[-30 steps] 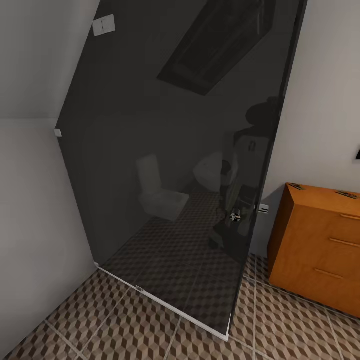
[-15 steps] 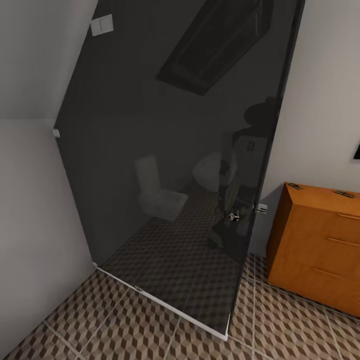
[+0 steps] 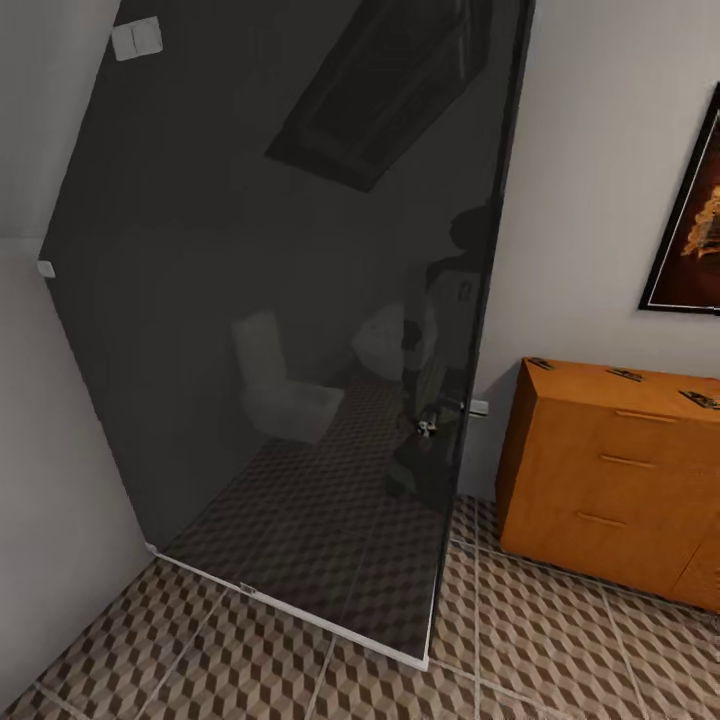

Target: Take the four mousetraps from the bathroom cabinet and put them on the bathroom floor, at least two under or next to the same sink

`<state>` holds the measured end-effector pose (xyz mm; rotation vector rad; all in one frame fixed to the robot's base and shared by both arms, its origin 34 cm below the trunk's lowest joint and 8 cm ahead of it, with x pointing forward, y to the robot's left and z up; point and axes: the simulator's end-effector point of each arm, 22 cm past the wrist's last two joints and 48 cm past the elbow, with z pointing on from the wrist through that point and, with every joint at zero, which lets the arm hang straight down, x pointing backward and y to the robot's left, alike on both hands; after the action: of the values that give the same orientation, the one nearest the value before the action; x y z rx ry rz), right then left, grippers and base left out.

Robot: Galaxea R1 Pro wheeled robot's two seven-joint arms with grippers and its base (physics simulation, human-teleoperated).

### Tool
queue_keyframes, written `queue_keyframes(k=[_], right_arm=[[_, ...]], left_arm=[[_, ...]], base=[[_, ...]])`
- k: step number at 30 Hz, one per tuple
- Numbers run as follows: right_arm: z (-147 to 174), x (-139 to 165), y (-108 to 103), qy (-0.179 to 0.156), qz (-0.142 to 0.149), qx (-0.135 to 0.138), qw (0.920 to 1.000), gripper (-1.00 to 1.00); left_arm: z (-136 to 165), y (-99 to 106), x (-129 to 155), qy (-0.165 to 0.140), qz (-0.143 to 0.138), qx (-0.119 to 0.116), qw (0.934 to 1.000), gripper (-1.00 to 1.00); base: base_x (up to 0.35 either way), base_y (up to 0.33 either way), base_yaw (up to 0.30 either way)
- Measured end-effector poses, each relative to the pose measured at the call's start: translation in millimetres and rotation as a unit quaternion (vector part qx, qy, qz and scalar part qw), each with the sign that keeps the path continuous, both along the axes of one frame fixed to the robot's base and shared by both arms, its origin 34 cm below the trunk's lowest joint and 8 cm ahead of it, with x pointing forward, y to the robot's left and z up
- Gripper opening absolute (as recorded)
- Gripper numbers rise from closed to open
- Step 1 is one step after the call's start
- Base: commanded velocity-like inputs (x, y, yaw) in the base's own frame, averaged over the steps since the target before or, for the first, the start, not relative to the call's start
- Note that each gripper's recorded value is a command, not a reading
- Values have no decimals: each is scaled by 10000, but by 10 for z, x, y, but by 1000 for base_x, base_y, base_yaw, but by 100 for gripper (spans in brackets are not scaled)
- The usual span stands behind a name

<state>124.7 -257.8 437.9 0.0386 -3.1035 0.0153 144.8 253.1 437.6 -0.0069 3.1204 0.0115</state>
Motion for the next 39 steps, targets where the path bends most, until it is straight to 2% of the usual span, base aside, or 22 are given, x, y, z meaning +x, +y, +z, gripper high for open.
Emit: queue_keyframes(k=[39], right_arm=[[0,3,-1,-3,-5,-4,10000,100]], left_arm=[[0,20,4,-4,6,13,10000,100]], base=[[0,0,-284]])
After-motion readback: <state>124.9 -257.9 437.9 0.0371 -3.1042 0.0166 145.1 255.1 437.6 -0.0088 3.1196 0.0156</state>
